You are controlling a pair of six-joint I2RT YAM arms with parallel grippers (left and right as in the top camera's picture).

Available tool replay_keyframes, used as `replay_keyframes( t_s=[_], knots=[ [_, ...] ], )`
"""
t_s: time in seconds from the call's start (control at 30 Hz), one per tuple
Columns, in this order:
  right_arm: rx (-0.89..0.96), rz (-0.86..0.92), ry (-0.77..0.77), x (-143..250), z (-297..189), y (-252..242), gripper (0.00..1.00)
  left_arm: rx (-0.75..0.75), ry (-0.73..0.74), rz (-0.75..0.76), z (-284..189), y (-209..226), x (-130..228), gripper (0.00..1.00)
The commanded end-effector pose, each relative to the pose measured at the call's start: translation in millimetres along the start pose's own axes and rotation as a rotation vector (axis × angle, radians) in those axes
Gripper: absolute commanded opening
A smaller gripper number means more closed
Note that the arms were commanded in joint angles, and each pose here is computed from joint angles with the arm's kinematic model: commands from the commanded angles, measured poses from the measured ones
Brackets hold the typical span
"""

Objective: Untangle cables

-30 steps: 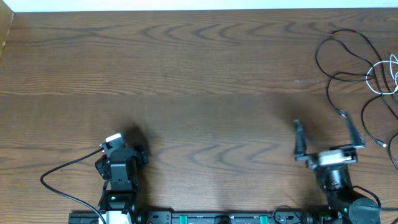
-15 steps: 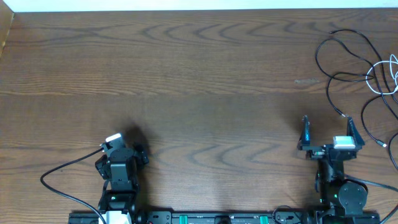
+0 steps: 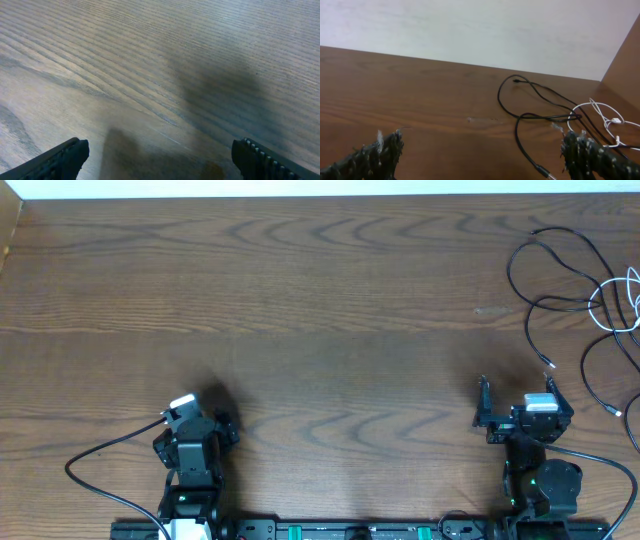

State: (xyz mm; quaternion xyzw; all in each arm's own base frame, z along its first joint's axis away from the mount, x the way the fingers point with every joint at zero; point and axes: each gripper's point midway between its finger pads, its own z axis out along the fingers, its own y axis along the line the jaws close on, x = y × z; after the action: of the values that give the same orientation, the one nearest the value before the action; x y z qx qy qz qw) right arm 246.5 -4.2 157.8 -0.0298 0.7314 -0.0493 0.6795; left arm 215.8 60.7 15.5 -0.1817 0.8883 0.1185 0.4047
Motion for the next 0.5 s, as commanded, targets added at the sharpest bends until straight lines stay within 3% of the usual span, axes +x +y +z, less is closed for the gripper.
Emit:
replay_keyframes(
  t_s=[0.0, 0.47],
  knots=[
    [0.008, 0.001, 0.001, 0.7, -0.3, -1.6, 0.99, -0.023, 0.047, 0.013, 1.4, 5.8, 16.7, 0.96],
    [0.002, 0.001, 0.000, 0.5, -0.3, -0.5, 0.99, -0.023, 0.047, 0.013, 1.4, 5.8, 16.7, 0.96]
  ],
)
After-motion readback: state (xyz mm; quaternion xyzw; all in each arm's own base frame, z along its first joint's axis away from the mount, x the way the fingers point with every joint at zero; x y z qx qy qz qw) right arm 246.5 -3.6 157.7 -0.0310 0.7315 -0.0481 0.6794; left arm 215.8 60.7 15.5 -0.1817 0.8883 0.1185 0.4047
